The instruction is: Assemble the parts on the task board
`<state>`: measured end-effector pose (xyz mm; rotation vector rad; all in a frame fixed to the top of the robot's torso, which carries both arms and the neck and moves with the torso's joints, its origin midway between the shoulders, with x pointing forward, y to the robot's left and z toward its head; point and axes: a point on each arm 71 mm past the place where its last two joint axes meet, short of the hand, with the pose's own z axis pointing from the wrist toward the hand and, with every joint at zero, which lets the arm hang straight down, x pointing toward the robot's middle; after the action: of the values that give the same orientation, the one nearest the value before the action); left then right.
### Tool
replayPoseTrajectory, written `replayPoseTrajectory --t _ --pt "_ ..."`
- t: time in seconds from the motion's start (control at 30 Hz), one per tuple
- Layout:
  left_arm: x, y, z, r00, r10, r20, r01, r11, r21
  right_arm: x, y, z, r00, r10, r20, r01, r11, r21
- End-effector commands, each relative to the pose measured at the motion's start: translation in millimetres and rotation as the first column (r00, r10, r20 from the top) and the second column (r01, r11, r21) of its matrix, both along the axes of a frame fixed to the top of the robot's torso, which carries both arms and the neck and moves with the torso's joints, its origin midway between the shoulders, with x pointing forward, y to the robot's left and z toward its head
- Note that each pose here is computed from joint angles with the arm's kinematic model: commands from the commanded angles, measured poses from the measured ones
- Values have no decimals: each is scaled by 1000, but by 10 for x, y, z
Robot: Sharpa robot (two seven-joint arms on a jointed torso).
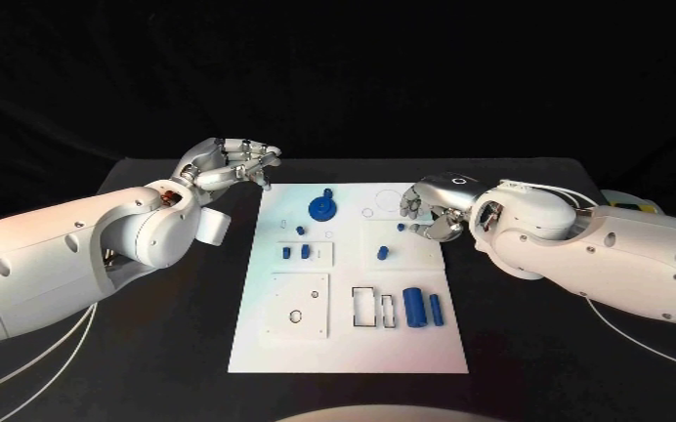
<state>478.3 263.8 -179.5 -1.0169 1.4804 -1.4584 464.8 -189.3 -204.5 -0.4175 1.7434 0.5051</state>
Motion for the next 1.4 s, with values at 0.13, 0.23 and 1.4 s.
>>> replayPoseTrajectory --t 0.13,0.23,1.4 --pt "-14 -18 17 1000 -9 3 9 999 -37 7 89 -49 998 -6 58 8 999 -42" --pt "-17 -21 16 1000 -11 -1 10 999 -36 5 123 -89 999 0 49 3 999 -45" --pt "-34 -25 -9 999 -32 -43 31 999 -29 29 215 -324 999 -7 32 9 998 -60"
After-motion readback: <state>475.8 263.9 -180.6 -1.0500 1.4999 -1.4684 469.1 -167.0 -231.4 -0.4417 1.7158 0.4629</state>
